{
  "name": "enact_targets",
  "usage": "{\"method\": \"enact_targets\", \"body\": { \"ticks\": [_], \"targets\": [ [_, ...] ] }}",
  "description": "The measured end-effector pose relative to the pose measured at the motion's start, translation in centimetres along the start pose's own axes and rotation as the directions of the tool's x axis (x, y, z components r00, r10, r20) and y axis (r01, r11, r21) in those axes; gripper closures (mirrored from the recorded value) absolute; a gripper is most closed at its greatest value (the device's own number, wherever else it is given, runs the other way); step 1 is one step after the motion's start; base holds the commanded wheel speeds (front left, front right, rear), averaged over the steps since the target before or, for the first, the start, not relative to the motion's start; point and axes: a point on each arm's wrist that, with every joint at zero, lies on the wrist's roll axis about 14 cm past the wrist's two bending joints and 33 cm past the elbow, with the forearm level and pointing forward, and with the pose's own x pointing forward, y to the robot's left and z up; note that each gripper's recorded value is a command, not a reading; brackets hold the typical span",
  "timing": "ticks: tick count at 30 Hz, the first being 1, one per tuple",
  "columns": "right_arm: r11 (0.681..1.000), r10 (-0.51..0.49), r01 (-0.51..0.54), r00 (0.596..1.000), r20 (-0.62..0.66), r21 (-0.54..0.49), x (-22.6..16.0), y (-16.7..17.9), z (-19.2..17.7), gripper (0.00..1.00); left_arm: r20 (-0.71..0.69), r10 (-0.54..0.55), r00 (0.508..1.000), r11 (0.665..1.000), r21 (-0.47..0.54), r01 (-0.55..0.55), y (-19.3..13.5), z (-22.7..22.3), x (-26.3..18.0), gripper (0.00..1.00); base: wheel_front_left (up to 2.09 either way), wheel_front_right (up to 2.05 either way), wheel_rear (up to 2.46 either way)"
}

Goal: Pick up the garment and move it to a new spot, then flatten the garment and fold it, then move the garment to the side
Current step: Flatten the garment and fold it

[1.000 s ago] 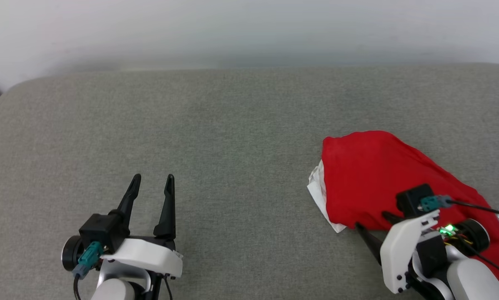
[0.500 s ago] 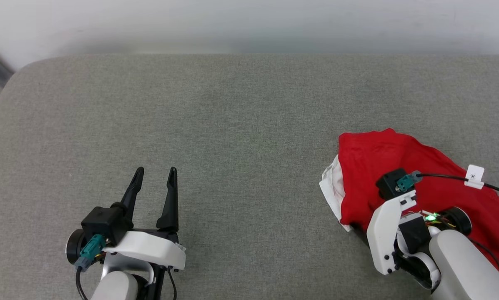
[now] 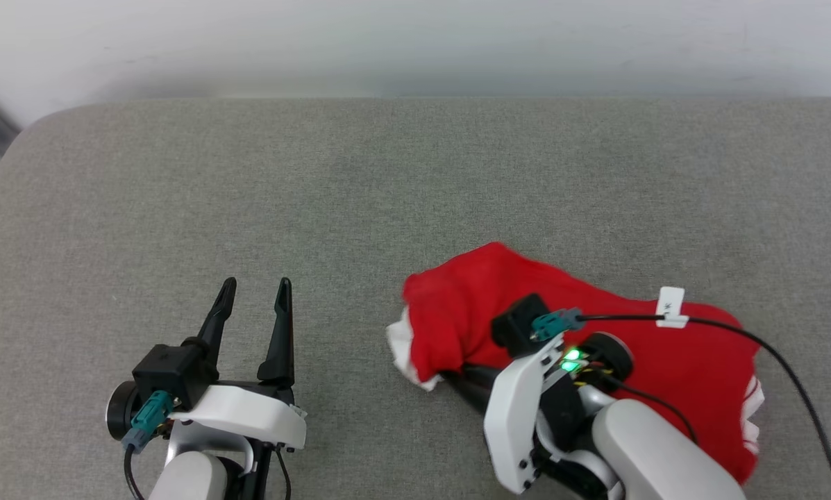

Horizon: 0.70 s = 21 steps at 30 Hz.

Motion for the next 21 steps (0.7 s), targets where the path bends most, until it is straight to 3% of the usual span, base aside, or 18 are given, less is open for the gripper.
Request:
{"method": "enact_targets", "body": {
  "ticks": [3, 4, 5, 6, 7, 15, 21],
  "targets": [
    [0.998, 0.063, -0.063, 0.998, 0.008, 0.002, 0.3, 2.2, -0.1, 1.0, 0.001, -0.002, 1.0, 1.0, 0.001, 0.002, -0.1, 0.0, 0.0, 0.0, 0.0, 0.0, 0.0],
    [0.997, 0.07, -0.07, 0.998, 0.001, 0.012, 0.3, 2.4, -0.6, 0.93, 0.0, -0.002, 1.0, 1.0, 0.0, 0.002, -0.1, 0.0, 0.0, 0.0, 0.0, 0.0, 0.0],
    [0.997, 0.074, -0.074, 0.997, -0.01, 0.026, 0.3, 2.5, -1.2, 0.61, -0.001, -0.003, 1.0, 1.0, 0.0, 0.003, -0.2, -0.1, 0.0, 0.0, 0.0, 0.0, 0.0],
    [0.997, 0.073, -0.073, 0.997, -0.013, 0.027, 0.3, 2.6, -1.7, 0.06, -0.003, -0.005, 1.0, 1.0, -0.001, 0.005, -0.2, -0.2, 0.0, 0.0, 0.0, 0.0, 0.0],
    [0.997, 0.069, -0.069, 0.998, -0.004, 0.032, 0.3, 2.5, -1.9, 0.0, -0.005, -0.006, 1.0, 1.0, -0.001, 0.006, -0.3, -0.2, 0.0, 0.0, 0.0, 0.0, 0.0],
    [0.999, 0.019, -0.029, 0.957, 0.289, 0.031, -1.6, 2.3, 1.8, 0.0, -0.006, -0.01, 1.0, 1.0, 0.004, 0.01, -0.4, -0.1, -0.9, 0.0, 0.0, 0.0, 0.0],
    [0.994, -0.1, 0.102, 0.847, 0.522, 0.026, -5.9, -0.2, 5.5, 0.0, -0.007, -0.013, 1.0, 1.0, 0.015, 0.013, -0.4, 0.3, -1.9, 0.0, 0.0, 0.0, 0.0]
  ]
}}
